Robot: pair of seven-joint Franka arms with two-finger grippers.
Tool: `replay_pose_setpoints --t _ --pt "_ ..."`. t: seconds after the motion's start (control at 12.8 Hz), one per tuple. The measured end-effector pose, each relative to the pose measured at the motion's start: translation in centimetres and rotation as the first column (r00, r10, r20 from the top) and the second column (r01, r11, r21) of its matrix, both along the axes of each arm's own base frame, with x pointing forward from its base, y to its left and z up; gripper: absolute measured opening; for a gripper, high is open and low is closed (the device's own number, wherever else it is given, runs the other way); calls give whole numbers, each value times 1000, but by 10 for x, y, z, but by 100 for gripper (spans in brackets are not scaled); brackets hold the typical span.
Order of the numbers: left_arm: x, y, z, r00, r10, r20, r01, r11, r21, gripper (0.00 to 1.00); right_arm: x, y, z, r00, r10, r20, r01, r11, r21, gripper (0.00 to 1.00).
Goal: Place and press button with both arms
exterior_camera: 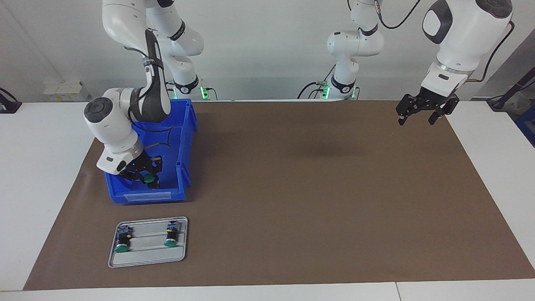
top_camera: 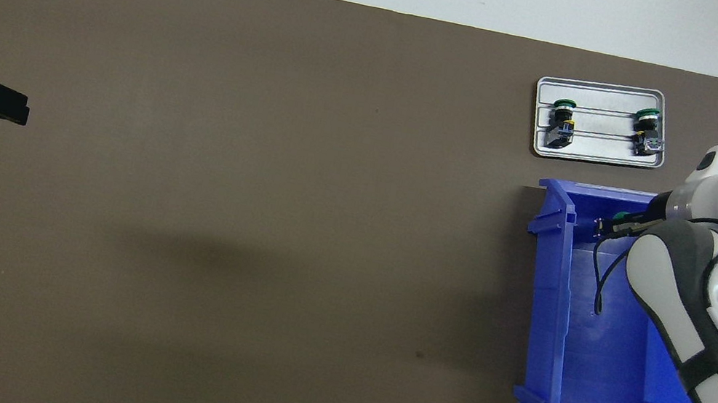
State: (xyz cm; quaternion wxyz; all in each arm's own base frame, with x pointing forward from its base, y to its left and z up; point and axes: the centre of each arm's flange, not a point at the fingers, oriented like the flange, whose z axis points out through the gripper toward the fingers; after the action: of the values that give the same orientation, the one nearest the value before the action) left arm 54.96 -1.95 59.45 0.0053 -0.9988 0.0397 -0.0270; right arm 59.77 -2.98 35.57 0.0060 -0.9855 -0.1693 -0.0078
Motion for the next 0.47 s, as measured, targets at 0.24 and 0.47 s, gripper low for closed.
replay_pose_setpoints --t 0.24,0.47 --pt "0 0 0 1000 0 0 0 1000 0 100 -5 2 -11 1000 2 2 -2 1000 0 43" --pt "0 0 0 1000 0 0 0 1000 0 100 -6 2 -9 1000 -6 8 6 1000 1 59"
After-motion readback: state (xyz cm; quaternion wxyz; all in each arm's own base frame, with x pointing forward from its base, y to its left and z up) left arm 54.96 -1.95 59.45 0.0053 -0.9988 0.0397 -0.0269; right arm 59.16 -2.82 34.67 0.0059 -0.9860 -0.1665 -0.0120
